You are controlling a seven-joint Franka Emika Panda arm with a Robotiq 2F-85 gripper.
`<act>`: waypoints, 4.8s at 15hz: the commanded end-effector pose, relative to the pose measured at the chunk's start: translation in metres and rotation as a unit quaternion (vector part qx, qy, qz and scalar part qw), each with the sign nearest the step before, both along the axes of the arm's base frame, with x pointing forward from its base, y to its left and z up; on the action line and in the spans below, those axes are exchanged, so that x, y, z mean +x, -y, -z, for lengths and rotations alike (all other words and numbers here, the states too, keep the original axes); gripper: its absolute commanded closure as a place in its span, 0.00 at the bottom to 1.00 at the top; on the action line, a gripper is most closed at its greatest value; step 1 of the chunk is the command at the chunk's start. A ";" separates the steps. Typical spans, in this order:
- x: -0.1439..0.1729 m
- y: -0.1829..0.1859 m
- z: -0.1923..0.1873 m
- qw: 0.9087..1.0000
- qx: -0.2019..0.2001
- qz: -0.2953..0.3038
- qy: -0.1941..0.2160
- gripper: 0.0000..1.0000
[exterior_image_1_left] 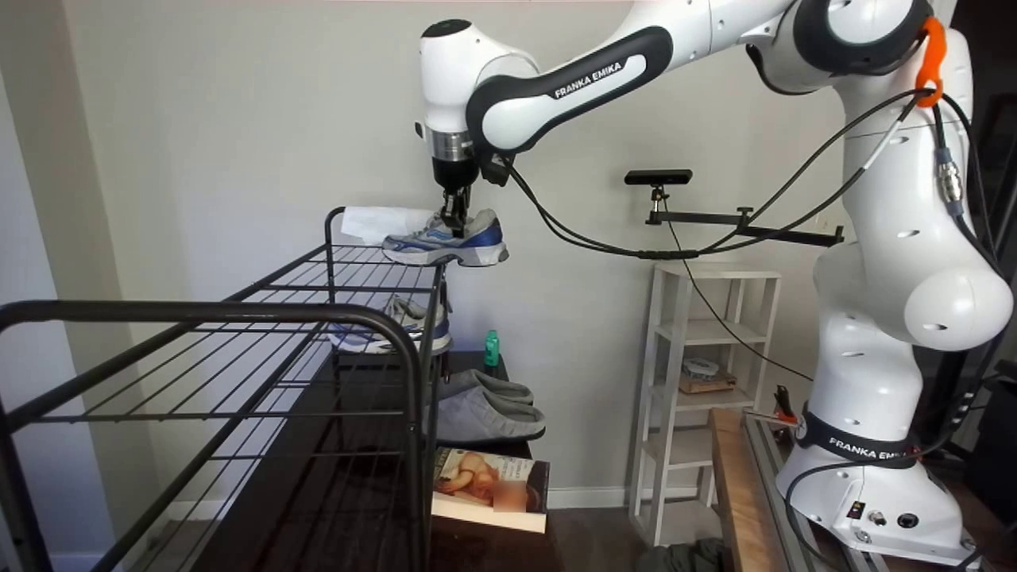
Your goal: Put the green bottle on the countertop then move the sneaker from the top shelf to the bottom shelf.
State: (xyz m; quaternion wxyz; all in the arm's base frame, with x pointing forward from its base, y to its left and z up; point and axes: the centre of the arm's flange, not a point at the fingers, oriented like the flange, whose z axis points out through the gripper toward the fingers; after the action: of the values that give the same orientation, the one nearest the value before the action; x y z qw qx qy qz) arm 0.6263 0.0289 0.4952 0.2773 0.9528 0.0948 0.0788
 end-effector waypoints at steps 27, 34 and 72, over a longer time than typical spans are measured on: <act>-0.224 0.009 0.064 0.998 -0.025 -0.041 0.049 0.97; -0.135 -0.036 0.110 0.988 0.049 -0.111 0.091 0.97; -0.122 -0.110 0.159 0.957 -0.019 -0.230 0.177 0.16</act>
State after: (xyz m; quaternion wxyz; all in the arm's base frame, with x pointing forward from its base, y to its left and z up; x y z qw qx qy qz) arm 0.5437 0.1373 0.3167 0.2703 0.8951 0.2343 0.2660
